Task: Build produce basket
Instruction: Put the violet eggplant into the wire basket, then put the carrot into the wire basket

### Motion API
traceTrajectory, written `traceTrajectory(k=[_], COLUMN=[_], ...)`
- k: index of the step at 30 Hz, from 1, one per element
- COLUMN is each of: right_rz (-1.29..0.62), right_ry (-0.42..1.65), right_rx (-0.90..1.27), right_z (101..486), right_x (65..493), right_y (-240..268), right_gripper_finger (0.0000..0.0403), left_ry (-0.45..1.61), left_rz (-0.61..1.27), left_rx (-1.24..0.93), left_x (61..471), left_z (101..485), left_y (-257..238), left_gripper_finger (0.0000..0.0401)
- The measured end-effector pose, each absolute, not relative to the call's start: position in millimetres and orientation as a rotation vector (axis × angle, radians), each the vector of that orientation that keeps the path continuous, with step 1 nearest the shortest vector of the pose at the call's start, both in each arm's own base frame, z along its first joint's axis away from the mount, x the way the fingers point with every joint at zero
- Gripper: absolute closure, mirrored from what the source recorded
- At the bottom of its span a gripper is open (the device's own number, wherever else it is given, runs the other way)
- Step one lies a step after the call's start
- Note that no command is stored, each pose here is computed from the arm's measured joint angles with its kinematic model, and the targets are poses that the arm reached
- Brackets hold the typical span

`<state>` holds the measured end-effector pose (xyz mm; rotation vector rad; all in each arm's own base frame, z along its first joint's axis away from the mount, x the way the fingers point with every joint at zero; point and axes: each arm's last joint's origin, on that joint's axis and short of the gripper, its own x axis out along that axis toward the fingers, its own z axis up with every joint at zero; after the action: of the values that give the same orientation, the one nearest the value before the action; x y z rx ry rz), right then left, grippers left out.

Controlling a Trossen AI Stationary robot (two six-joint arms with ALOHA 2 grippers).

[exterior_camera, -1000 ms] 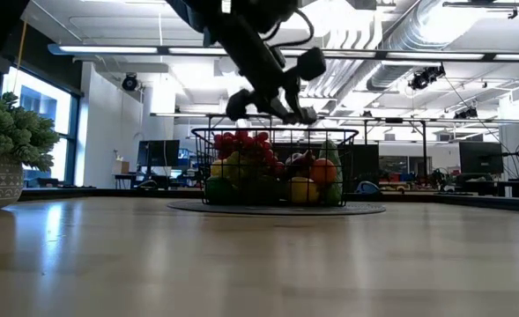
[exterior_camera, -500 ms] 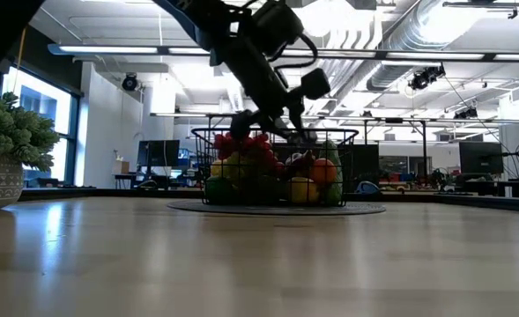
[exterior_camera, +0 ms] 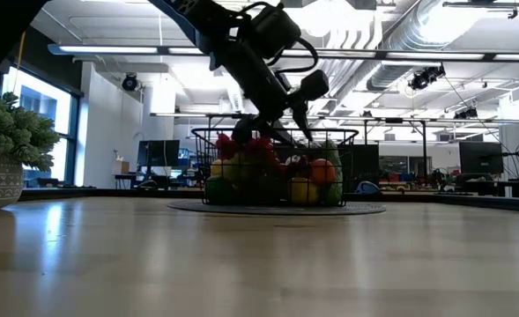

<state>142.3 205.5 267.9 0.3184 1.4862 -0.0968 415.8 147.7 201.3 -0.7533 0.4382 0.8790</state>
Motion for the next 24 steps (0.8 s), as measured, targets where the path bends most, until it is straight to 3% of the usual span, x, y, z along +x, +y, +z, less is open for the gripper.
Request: traceTrajectory(k=[8,17,24], right_rz=[-0.103,-0.041,0.101], right_ry=[1.507,1.512,1.508], right_rx=[0.300,0.237,0.057], right_z=[268,268,262], right_x=[141,141,142], right_y=[204,204,208], right_gripper_finger=[0.0203,0.0203,0.0203], left_ry=[0.487,0.500,0.478], left_rz=[0.786,0.767,0.751], left_rx=[-0.728,-0.657,-0.626], left_x=[416,410,404], left_z=[203,217,235], left_y=[148,147,145], left_gripper_finger=[0.0234,0.0247,0.0256])
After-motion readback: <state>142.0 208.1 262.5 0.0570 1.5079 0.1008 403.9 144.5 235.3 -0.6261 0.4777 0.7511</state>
